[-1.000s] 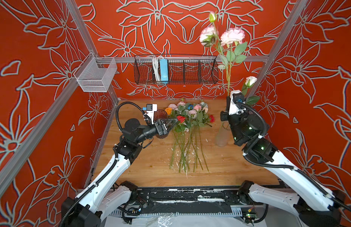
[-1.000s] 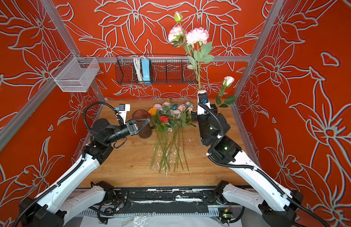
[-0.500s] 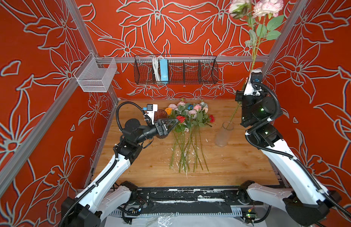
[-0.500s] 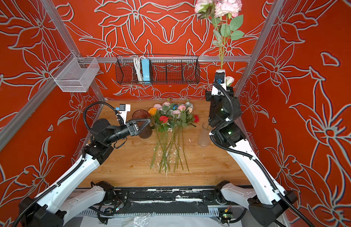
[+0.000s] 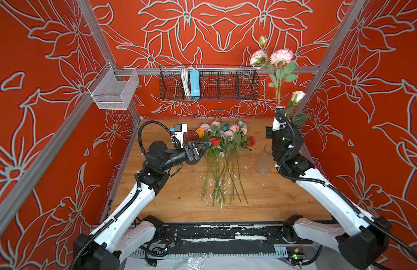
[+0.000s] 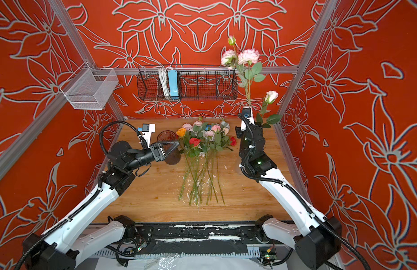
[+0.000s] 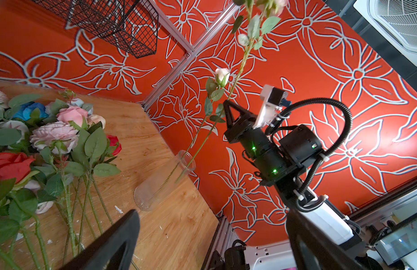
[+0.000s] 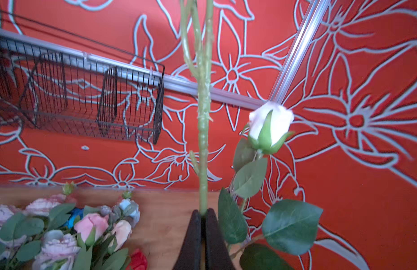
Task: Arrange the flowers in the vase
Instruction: 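Lower the pink rose stem into the clear vase with the right gripper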
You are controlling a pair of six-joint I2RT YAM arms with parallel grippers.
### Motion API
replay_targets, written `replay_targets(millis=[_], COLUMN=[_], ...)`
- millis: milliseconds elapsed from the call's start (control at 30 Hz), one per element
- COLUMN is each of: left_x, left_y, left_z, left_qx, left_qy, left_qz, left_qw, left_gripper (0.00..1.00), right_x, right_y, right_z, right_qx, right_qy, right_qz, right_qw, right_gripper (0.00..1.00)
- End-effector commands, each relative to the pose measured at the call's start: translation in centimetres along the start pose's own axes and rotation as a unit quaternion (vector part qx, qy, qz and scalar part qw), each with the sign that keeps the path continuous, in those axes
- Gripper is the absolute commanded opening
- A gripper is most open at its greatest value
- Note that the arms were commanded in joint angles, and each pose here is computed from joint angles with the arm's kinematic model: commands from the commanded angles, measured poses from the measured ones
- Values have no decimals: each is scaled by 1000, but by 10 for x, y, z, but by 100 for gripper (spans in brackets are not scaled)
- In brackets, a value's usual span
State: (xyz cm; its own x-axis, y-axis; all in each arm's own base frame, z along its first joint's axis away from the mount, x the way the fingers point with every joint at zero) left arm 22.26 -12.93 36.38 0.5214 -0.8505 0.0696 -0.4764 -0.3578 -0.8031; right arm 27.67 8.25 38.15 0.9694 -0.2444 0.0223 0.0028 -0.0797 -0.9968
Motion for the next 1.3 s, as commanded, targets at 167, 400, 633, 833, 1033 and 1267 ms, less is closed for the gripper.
replay_targets(millis=[167, 400, 633, 833, 1033, 1267], left_x=[-1, -1, -6, -6, -4, -6], left_y=[-1, -2, -3, -4, -2, -3], left_z=[-2, -3, -5, -5, -2, -5], left_qx=[11, 12, 20, 21, 17, 22], left_qy=[2, 2, -9, -12, -14, -10], left_qz=[-7, -8, -22, -23, -19, -24], left_qw=[1000, 1000, 1000, 999, 1000, 999], left_gripper=[97, 97, 97, 97, 97, 97], right_x=[0, 11, 9, 0, -6, -14], right_y=[30, 47, 61, 81, 79, 56], right_z=[-6, 1, -1, -7, -11, -16], right_qx=[43, 56, 51, 46, 56, 101], right_qy=[36, 47, 58, 63, 52, 39], right_qz=[11, 35, 77, 91, 98, 91], right_qw=[998, 997, 994, 993, 992, 990], right_gripper=[0, 0, 0, 2, 10, 22])
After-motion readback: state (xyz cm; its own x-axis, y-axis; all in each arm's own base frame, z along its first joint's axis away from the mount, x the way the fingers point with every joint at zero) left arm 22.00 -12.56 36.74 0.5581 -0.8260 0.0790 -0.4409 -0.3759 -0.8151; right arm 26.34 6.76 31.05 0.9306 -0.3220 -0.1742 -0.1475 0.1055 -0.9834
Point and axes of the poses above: each gripper's point midway between its finger pads, its own x axis out along the fingers, its own z axis along the line the jaws close on, y = z × x, the point moved 10 cm from there along -x, back along the fingers, and after that the axes turned 10 degrees about x, right-handed, at the moved point
